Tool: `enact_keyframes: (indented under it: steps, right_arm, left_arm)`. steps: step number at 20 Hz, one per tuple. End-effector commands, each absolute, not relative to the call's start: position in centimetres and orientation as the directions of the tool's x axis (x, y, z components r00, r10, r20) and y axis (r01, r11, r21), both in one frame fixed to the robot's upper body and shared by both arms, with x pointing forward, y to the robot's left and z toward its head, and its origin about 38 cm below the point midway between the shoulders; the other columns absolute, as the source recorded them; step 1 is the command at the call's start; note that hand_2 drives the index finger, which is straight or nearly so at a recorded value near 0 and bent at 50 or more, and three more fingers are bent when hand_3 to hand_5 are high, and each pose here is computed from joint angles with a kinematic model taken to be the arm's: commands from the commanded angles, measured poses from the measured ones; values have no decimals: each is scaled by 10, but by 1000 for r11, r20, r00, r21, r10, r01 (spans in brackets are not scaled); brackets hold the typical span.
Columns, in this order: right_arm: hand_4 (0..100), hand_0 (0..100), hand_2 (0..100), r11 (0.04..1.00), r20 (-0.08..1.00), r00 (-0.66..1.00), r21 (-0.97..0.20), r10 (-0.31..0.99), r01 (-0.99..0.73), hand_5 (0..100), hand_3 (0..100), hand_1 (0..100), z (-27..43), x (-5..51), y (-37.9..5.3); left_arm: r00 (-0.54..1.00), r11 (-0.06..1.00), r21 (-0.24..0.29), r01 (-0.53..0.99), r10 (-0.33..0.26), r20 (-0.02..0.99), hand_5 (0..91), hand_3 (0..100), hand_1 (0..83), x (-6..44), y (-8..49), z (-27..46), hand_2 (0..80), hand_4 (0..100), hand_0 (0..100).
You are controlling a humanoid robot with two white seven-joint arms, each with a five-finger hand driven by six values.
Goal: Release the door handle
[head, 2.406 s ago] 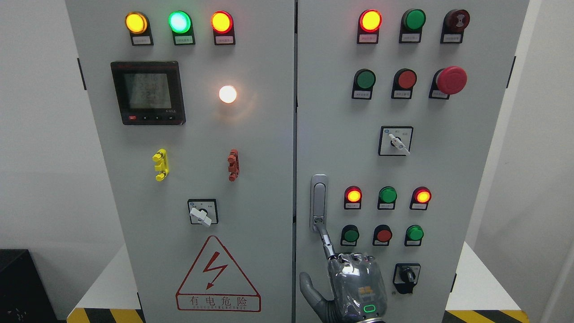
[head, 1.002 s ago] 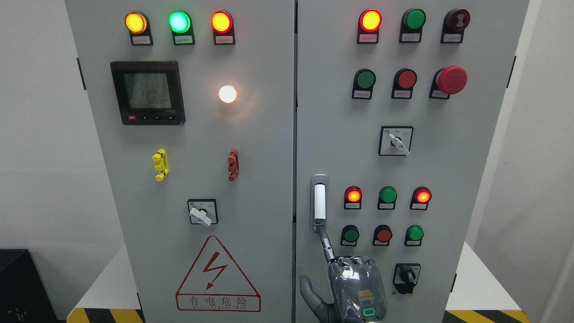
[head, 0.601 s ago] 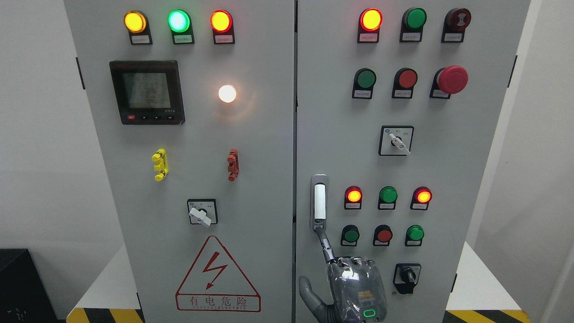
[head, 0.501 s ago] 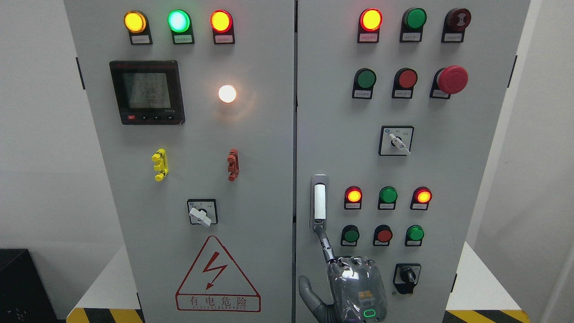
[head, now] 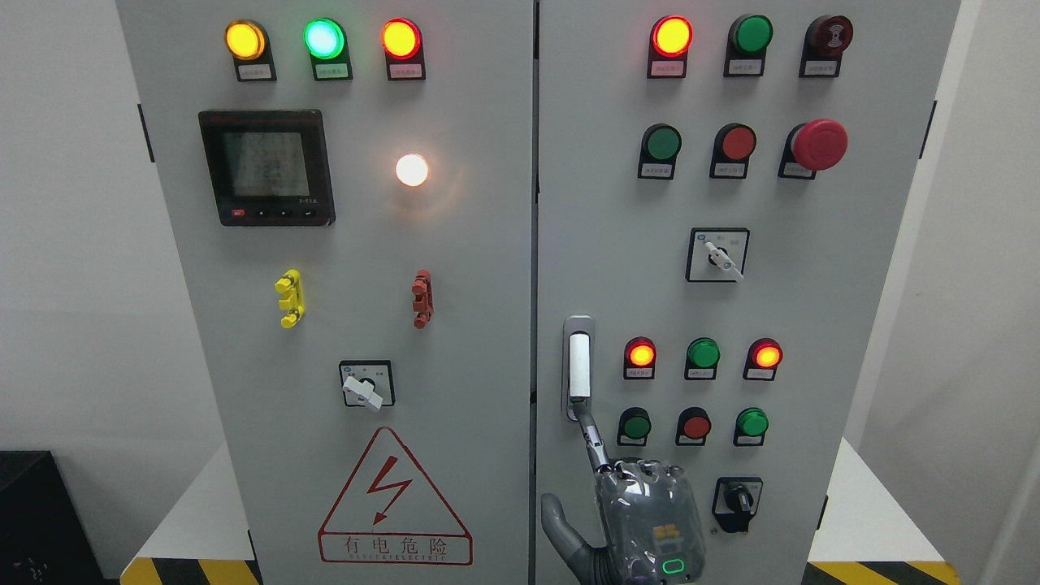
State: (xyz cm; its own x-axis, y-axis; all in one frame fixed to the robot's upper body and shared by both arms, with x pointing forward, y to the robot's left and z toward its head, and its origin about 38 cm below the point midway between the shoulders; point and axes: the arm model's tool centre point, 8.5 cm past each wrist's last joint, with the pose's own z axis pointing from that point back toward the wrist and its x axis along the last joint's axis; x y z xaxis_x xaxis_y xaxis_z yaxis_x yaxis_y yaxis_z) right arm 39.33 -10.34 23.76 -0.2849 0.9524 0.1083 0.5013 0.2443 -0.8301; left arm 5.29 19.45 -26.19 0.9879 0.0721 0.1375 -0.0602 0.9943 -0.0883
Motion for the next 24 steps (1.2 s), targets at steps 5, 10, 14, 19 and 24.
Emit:
enact_keyframes:
  steps: [5, 10, 14, 19, 24]
  right_arm:
    - [889, 438, 626, 269, 122, -286, -784, 950, 559, 967, 1000, 232, 262, 384, -111]
    - [988, 250, 854, 263, 123, -284, -804, 951, 534, 968, 1000, 192, 267, 384, -112]
    - [999, 97, 890, 261, 120, -284, -803, 951, 536, 966, 1000, 234, 272, 386, -112]
    - [1000, 50, 908, 257, 105, -290, -788, 951, 559, 966, 1000, 253, 292, 393, -110]
    - [1000, 27, 912, 255, 99, -282, -763, 954, 594, 965, 1000, 298, 313, 398, -110]
  left_arm:
    - [987, 995, -87, -39, 53, 154, 0, 86, 0, 59, 194, -262, 24, 13, 0]
    - [987, 995, -87, -40, 53, 152, 0, 88, 0, 58, 194, -262, 24, 12, 0]
    - [987, 995, -87, -40, 53, 152, 0, 87, 0, 58, 194, -262, 25, 13, 0]
    - [987, 995, -87, -39, 53, 154, 0, 87, 0, 59, 194, -262, 25, 12, 0]
    - [987, 995, -87, -39, 53, 154, 0, 87, 0, 59, 194, -262, 24, 12, 0]
